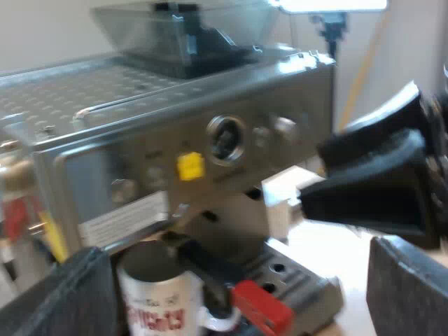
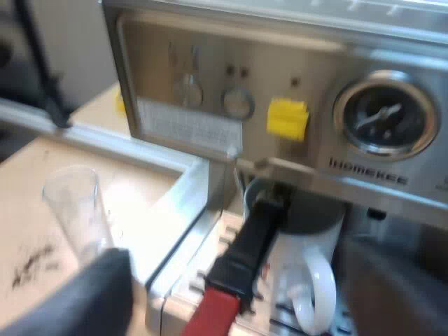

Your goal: Place mug into machine

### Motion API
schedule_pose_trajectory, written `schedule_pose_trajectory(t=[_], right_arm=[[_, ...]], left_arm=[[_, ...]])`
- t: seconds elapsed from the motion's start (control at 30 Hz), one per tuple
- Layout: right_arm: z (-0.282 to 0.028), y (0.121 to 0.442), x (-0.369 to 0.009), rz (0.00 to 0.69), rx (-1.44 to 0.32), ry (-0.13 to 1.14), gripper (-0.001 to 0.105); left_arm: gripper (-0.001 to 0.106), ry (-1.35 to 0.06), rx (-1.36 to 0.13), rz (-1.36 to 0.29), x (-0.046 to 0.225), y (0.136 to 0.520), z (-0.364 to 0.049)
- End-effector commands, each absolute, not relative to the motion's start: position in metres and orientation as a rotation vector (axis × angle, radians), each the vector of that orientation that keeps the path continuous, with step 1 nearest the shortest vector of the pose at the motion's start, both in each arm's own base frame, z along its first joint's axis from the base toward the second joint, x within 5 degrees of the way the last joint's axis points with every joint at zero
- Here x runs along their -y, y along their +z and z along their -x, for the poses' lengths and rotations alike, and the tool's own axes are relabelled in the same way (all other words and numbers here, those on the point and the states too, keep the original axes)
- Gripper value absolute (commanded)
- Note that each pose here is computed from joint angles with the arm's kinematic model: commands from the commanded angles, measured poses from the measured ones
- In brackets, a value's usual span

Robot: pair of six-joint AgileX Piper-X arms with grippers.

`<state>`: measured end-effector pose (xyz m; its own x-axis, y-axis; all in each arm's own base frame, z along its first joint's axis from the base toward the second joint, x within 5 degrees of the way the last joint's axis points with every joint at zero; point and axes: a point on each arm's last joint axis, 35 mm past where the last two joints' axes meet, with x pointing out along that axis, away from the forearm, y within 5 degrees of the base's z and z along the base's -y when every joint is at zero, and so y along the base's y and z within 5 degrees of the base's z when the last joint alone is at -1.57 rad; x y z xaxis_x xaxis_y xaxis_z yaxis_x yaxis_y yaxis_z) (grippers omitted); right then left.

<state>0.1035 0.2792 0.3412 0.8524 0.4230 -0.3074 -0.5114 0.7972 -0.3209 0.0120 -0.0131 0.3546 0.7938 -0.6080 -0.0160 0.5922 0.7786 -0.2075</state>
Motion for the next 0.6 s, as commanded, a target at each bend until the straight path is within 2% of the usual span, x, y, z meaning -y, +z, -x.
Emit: schedule_pose_trajectory(t=[0.03,0.2,0.27,0.6], right_arm=[[-0.118,0.347,-0.268,0.400,-0.263,0.554,0.072],[-0.144,0.357,-0.237,0.386,-0.294,0.444,0.072],[-0.155,0.362,-0.215,0.381,-0.327,0.408,0.072],[-0.176,0.388,-0.116,0.311,-0.406,0.194,0.069]], left_arm=[[0.075,-0.606,-0.044,0.232,0.013,0.362,-0.016],[0.075,-0.581,-0.077,0.238,0.025,0.369,-0.041],[0.075,-0.505,-0.116,0.249,0.029,0.373,-0.054],[0.075,-0.335,-0.192,0.251,0.030,0.398,-0.098]])
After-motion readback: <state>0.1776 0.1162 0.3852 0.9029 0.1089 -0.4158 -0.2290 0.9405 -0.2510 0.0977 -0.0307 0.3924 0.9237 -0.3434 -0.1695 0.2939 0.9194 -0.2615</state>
